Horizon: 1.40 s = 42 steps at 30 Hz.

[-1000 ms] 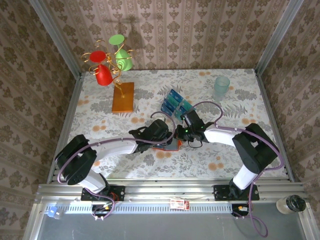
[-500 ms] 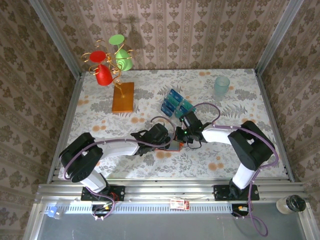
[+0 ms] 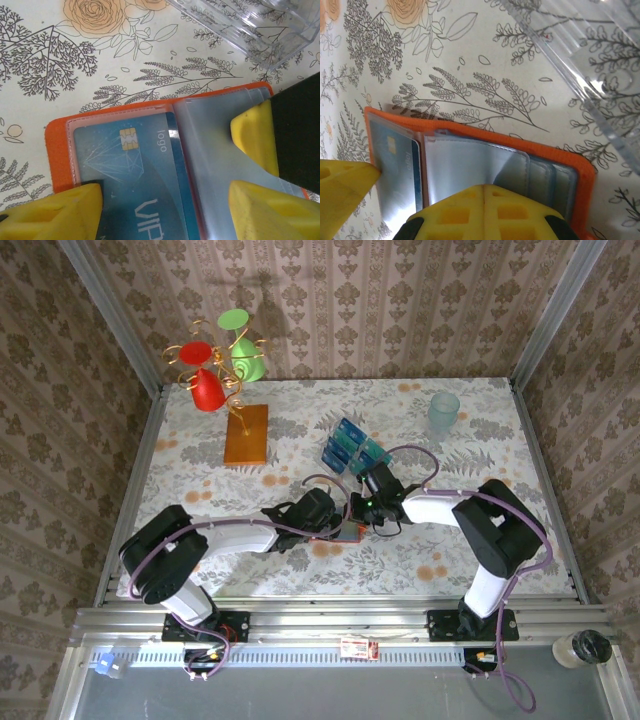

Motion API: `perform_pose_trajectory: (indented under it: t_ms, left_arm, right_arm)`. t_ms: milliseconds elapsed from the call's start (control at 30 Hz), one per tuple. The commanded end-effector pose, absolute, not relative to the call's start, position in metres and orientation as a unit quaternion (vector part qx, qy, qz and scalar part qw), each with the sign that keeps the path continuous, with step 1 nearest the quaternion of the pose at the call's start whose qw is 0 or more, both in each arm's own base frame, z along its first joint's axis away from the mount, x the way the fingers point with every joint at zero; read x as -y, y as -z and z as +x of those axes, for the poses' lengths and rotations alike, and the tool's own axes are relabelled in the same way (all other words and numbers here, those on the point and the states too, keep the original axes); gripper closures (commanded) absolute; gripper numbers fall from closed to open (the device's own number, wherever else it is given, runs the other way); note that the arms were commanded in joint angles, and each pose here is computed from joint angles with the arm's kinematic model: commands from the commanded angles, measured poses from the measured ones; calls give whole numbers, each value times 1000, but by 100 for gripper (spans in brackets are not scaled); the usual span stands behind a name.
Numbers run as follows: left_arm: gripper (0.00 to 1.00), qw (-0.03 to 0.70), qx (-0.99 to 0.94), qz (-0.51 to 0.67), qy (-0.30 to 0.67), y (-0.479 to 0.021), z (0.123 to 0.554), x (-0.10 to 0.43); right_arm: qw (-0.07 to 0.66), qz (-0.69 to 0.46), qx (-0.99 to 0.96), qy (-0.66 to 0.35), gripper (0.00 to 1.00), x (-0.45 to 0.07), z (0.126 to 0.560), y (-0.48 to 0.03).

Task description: Put the credit cards into the card holder

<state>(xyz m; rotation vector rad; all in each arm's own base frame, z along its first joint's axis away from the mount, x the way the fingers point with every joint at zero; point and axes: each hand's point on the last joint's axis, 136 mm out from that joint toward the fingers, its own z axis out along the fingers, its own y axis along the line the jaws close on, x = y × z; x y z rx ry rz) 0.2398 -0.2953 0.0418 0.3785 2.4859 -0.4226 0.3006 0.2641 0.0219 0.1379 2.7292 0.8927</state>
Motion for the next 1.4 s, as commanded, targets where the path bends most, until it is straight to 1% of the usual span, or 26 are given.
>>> perform_pose_trajectory:
  t_ms: [0, 333, 500, 600, 733, 867, 900, 967, 1200, 1367]
  left_arm:
    - [31, 285, -935, 155, 147, -30, 237, 291]
    - [33, 271, -941, 162, 123, -15, 235, 284]
    - [39, 266, -943, 163, 118, -10, 233, 282]
    - [40, 266, -943, 162, 118, -9, 233, 282]
    - [41, 264, -944, 161, 118, -7, 233, 281]
    - [41, 264, -944, 159, 119, -7, 232, 281]
    - [41, 263, -944, 159, 119, -7, 232, 281]
    - [41, 264, -944, 158, 120, -7, 232, 281]
    - [41, 264, -944, 160, 119, -7, 232, 282]
    - [41, 264, -944, 159, 119, -7, 233, 282]
  right_arm:
    - [116, 49, -944, -306, 98, -270, 297, -15]
    - [115, 52, -940, -317, 98, -274, 299, -18]
    - [120, 49, -937, -324, 97, -276, 300, -27]
    - [134, 47, -933, -331, 90, -275, 303, -41]
    - [162, 56, -929, -327, 75, -265, 305, -60]
    - [173, 69, -930, -315, 61, -256, 303, -64]
    - [173, 70, -931, -314, 59, -255, 303, -62]
    - [167, 72, -934, -309, 57, -254, 301, -57]
    - [155, 81, -938, -298, 57, -253, 300, -40]
    - [151, 86, -940, -292, 54, -249, 298, -33]
